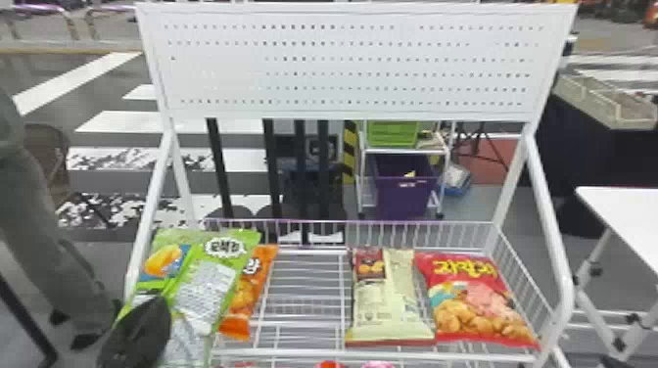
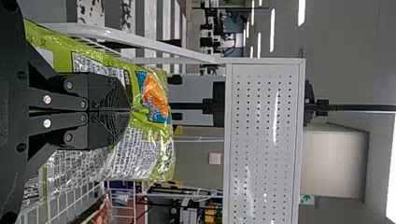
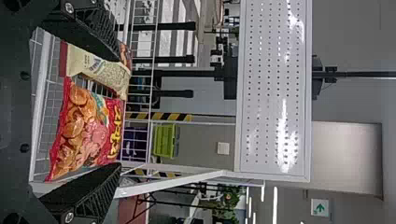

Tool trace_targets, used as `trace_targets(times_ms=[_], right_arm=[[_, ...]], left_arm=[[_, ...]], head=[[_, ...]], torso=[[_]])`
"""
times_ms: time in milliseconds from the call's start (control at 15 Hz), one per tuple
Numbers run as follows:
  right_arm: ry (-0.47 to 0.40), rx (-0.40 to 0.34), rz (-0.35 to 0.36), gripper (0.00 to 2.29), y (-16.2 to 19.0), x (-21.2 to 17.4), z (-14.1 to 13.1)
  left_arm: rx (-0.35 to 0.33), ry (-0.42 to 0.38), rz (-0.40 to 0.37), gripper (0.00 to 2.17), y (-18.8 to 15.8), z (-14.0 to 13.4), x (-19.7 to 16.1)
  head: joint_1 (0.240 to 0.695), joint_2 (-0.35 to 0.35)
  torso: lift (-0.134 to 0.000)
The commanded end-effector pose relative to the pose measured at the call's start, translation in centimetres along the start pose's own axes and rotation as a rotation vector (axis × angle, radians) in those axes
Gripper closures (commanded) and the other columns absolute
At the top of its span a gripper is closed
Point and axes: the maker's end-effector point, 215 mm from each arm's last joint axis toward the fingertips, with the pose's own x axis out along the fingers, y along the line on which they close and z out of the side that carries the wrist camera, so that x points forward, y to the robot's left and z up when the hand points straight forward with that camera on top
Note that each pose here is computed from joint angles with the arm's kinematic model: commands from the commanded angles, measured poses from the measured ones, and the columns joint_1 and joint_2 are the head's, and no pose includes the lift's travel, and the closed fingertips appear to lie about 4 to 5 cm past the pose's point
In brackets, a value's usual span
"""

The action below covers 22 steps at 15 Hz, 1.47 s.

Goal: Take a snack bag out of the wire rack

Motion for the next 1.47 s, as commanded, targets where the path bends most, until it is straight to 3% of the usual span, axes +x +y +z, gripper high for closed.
trace_targets(times_ms=[0, 200, 400, 667, 1000, 1133, 1200, 1267, 1333, 1400], right_arm=[[0.019, 0.006, -0.001, 0.09, -0.5, 1.3, -1.9], [0.061, 0.019, 0.063, 0.09, 1.9, 5.8, -5.9], [0.061, 0.029, 0.143, 0.09, 5.3, 12.3, -7.0], [0.213, 0.044, 0.204, 0.09, 8.5, 20.1, -11.1], [0.328, 0.016, 0.257, 0.15, 11.8, 25.8, -13.8], [0.356, 0.006, 0.264, 0.48, 12.1, 26.3, -14.6], [0.374, 0.002, 0.267, 0.77, 12.2, 26.2, -15.0], [0.377, 0.000, 0.266, 1.70, 12.2, 26.3, -15.0], [0.378, 0.000, 0.260, 2.26, 12.2, 26.3, -14.9], [0.375, -0.002, 0.275, 2.25, 13.0, 26.1, -14.6]], left_arm=[[0.000, 0.000, -0.001, 1.70, -0.1, 0.0, 0.0], [0.002, -0.004, -0.006, 1.70, -0.4, 0.1, 0.1], [-0.003, -0.008, -0.011, 1.70, -0.7, 0.1, 0.3], [0.001, -0.008, -0.011, 1.69, -0.7, 0.0, 0.5], [0.004, -0.007, -0.006, 1.69, -0.3, -0.4, 1.1], [0.004, -0.005, -0.006, 1.69, -0.3, -0.6, 1.2], [0.006, -0.003, -0.007, 1.69, -0.3, -0.7, 1.2], [0.004, -0.001, -0.007, 1.69, -0.2, -0.8, 1.4], [0.004, -0.003, -0.006, 1.69, -0.2, -0.7, 1.4], [0.005, 0.000, -0.007, 1.69, -0.2, -0.9, 1.5]], head=[[0.499, 0.000], [0.499, 0.000], [0.499, 0.000], [0.499, 0.000], [0.499, 0.000], [0.499, 0.000], [0.499, 0.000], [0.499, 0.000], [0.499, 0.000], [0.499, 0.000]], torso=[[0.000], [0.000], [0.000], [0.000], [0.000], [0.000], [0.000], [0.000], [0.000], [0.000]])
